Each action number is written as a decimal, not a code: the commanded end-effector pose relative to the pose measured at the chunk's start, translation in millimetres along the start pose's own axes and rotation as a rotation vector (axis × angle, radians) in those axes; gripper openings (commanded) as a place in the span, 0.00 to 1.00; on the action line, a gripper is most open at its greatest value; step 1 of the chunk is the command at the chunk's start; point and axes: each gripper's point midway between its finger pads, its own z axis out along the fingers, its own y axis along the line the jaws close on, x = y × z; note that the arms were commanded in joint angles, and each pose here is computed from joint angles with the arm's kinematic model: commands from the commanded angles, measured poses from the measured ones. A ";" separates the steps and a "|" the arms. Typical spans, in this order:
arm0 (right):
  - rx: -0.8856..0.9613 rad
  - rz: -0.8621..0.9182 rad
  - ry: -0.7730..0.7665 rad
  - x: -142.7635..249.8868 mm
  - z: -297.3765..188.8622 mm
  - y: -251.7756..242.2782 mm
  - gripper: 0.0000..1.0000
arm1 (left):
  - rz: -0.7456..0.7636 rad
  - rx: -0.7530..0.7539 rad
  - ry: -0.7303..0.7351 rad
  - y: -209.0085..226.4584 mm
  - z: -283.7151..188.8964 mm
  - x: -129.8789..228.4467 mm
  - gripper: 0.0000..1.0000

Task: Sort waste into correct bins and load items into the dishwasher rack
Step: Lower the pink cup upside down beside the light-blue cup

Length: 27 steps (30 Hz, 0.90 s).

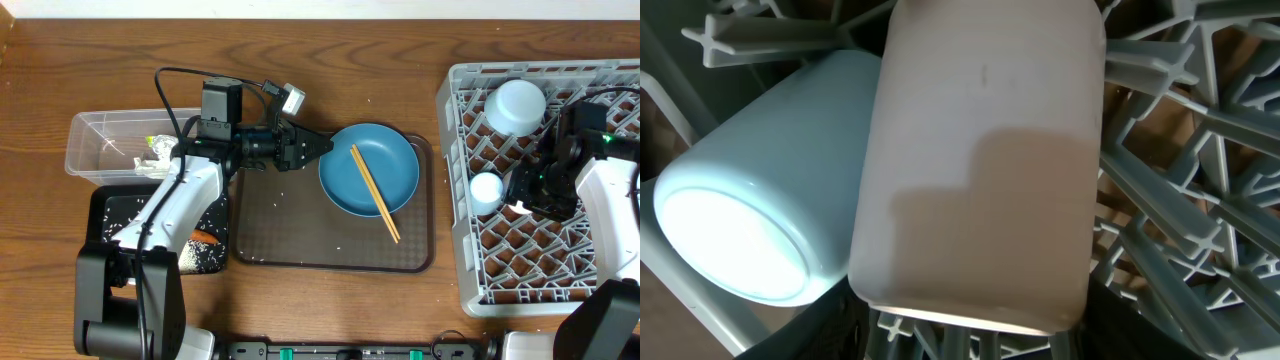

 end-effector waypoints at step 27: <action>0.003 -0.052 -0.187 -51.0 -38.9 7.0 0.78 | -0.001 -0.003 0.004 0.2 0.6 2.2 0.36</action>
